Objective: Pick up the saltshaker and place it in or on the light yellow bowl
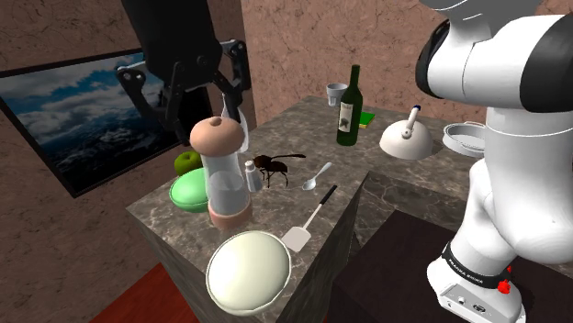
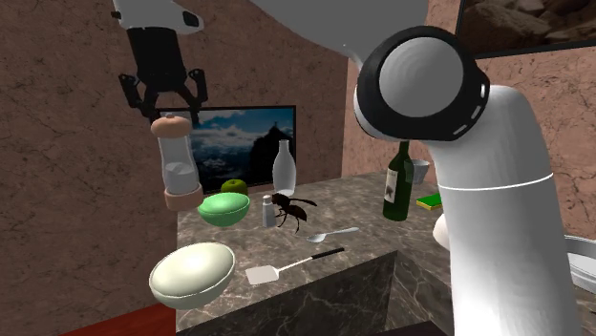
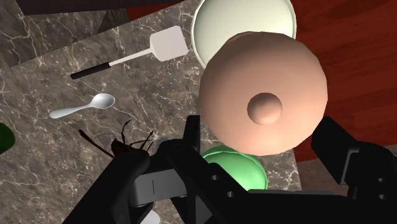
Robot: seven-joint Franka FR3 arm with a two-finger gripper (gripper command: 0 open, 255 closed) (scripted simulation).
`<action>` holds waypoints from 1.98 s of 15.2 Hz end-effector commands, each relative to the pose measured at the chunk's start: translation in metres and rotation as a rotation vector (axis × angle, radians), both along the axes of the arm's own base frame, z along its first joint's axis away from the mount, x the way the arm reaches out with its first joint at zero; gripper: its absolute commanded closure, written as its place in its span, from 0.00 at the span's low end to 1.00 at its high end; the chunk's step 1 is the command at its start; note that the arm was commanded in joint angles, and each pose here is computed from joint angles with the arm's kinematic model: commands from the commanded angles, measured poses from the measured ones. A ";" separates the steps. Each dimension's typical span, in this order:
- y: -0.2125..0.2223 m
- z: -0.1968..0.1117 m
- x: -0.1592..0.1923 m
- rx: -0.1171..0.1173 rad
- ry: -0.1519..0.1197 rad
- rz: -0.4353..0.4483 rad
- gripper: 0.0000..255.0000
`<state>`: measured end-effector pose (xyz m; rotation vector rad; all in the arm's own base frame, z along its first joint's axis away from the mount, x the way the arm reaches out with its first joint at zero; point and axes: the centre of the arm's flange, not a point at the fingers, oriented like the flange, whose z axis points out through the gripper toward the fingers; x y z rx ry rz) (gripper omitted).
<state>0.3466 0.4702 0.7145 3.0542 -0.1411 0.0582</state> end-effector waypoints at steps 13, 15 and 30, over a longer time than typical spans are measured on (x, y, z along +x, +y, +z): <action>0.001 -0.074 0.000 0.001 0.000 -0.001 1.00; 0.001 -0.085 0.000 0.001 0.000 -0.001 1.00; 0.001 -0.128 0.000 0.001 0.000 -0.001 1.00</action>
